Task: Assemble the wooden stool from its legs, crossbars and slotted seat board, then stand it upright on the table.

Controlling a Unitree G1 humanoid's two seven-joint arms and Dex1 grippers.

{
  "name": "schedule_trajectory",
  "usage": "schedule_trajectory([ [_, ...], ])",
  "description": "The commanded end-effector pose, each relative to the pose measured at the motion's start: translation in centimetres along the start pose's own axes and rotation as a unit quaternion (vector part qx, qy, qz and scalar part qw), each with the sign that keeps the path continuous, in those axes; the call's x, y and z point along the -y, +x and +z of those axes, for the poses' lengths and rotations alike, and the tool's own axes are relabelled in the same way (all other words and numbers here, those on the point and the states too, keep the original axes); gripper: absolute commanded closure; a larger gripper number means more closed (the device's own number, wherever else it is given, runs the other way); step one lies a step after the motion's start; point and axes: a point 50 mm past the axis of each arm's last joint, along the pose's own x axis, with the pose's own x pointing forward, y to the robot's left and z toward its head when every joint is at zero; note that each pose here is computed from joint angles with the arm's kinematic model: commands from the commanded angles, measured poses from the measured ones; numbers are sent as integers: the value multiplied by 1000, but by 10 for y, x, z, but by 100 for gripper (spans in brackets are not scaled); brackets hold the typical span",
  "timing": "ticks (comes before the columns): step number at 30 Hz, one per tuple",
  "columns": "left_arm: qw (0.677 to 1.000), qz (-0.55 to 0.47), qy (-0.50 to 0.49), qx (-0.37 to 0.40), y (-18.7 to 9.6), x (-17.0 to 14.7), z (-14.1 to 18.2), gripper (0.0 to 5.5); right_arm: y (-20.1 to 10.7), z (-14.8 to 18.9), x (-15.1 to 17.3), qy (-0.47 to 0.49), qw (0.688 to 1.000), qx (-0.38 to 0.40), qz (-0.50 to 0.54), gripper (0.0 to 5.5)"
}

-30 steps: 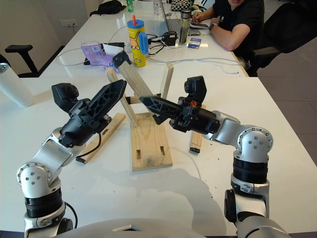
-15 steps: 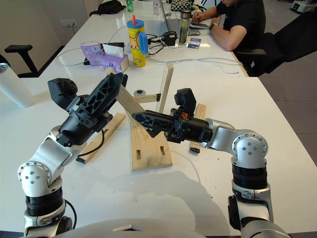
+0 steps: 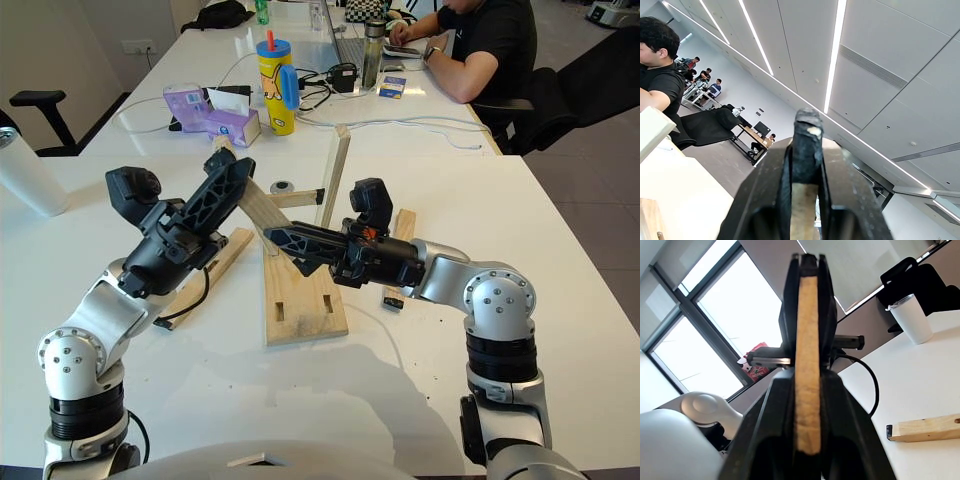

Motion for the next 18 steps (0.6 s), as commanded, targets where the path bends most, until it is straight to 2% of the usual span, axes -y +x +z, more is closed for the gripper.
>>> schedule_trajectory([
  [1, 1000, 0, 2, 9, -1, -2, 2, 500, -5, -1, 4, -6, 1000, -3, -24, 472],
  [5, 999, 33, 23, -7, -5, -12, 1, 506, -6, 4, 6, -1, 999, 23, -29, 428],
  [11, 997, 65, 40, -12, -16, -24, 1, 506, -12, 31, 11, 19, 992, 118, -35, 428],
  [15, 989, 116, 87, -13, -30, -35, 12, 506, -20, 38, 31, 8, 978, 160, -132, 428],
  [18, 967, 195, 163, -16, -45, -51, 27, 506, -27, 37, 49, -24, 957, 174, -230, 428],
])
